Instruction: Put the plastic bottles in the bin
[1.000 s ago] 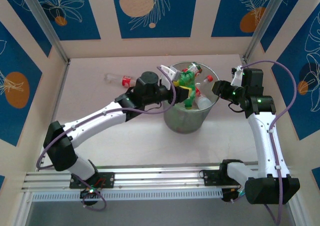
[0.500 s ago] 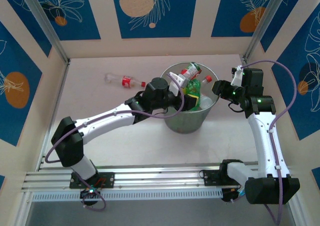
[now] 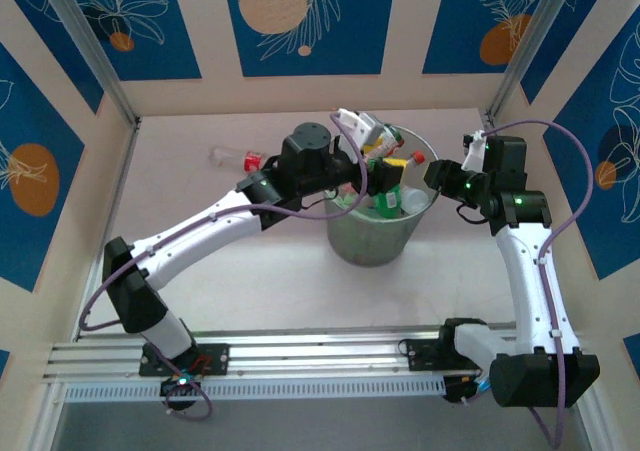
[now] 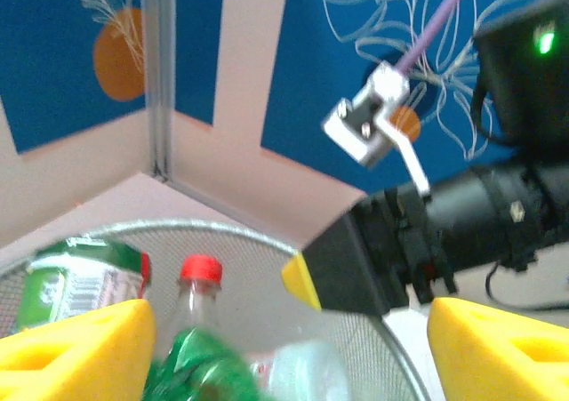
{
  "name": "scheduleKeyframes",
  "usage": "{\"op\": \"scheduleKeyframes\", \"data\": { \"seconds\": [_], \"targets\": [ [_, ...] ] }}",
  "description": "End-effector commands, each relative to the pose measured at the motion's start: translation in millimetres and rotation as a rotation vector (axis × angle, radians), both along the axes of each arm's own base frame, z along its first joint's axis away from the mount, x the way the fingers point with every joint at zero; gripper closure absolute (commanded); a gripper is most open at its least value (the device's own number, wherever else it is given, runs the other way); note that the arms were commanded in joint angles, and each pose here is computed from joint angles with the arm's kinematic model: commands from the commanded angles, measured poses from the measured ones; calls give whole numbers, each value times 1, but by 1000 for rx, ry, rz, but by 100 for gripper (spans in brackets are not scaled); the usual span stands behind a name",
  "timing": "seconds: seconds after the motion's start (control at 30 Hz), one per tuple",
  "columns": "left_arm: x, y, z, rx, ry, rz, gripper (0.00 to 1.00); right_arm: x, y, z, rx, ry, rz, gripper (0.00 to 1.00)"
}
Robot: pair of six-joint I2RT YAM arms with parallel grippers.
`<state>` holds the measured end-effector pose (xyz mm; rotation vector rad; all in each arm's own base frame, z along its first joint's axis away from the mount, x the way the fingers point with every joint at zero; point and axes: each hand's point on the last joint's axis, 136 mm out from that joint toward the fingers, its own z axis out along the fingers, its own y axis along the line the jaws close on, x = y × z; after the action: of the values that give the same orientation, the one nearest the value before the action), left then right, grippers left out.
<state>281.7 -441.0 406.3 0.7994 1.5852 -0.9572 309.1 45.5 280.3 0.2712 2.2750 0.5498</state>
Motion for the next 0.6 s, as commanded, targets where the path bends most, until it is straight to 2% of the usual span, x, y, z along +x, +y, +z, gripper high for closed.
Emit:
{"op": "scheduleKeyframes", "data": {
  "seconds": [0.0,0.07,0.27,0.43,0.57],
  "targets": [
    [18,-5,-5,46,-16,55,32,1,3,-2,9,-2,18,54],
    [19,-15,-10,54,11,32,39,0,3,-2,7,-2,17,54],
    [24,-29,-51,106,141,20,52,0,1,-2,3,-3,14,54],
    [19,-27,-79,93,240,18,61,0,1,-3,2,-2,15,54],
    [14,-23,-88,95,266,17,65,0,1,-3,3,-3,15,54]
  ]
}}
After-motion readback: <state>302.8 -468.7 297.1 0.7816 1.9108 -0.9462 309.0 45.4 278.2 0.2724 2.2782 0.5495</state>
